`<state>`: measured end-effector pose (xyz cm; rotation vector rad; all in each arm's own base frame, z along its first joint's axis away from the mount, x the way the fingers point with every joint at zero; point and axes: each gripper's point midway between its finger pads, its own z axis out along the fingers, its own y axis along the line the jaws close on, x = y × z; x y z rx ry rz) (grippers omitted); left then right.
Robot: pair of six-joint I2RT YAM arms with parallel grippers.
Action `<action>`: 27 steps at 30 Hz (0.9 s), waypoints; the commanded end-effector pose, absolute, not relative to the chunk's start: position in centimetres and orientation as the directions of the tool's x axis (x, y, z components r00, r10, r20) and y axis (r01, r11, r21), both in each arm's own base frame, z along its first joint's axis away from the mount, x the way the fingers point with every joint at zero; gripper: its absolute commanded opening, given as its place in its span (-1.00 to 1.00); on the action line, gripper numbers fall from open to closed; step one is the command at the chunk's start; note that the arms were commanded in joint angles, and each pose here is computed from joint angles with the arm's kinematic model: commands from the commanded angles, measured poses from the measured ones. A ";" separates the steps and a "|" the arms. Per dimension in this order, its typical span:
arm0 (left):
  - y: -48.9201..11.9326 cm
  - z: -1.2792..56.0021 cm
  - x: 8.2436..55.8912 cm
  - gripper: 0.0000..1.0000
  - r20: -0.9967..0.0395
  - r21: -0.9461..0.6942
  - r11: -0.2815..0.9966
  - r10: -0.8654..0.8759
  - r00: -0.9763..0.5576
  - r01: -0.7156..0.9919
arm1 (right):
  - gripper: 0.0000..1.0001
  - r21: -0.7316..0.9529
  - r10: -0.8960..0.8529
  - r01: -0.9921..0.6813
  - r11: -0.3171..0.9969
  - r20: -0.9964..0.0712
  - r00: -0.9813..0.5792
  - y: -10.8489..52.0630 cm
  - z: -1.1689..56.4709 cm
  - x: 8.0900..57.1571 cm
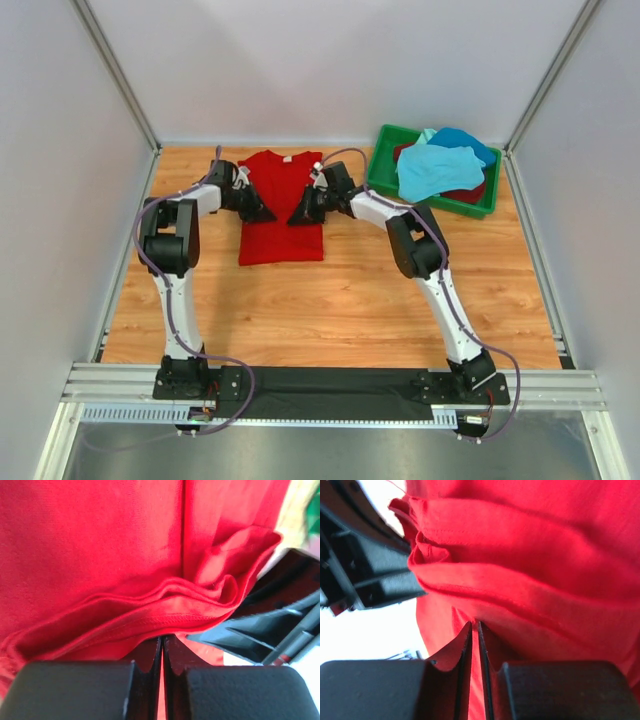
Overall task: Fold and stack the t-shirts
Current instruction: Fold the tshirt
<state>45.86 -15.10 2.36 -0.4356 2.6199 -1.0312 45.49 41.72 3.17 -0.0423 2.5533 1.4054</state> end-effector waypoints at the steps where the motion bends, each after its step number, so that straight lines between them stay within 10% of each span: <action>1: -14.7 3.0 48.9 -0.90 -0.236 -0.730 0.677 -0.383 -0.893 -0.097 | -0.76 0.863 0.143 -0.138 0.486 -0.234 -0.962 41.0 3.2 48.3; 27: -11.4 3.8 56.5 -0.88 -0.172 -0.853 0.496 -0.561 -0.810 -0.162 | -0.72 0.886 0.488 0.033 0.463 -0.223 -0.844 37.7 4.7 59.5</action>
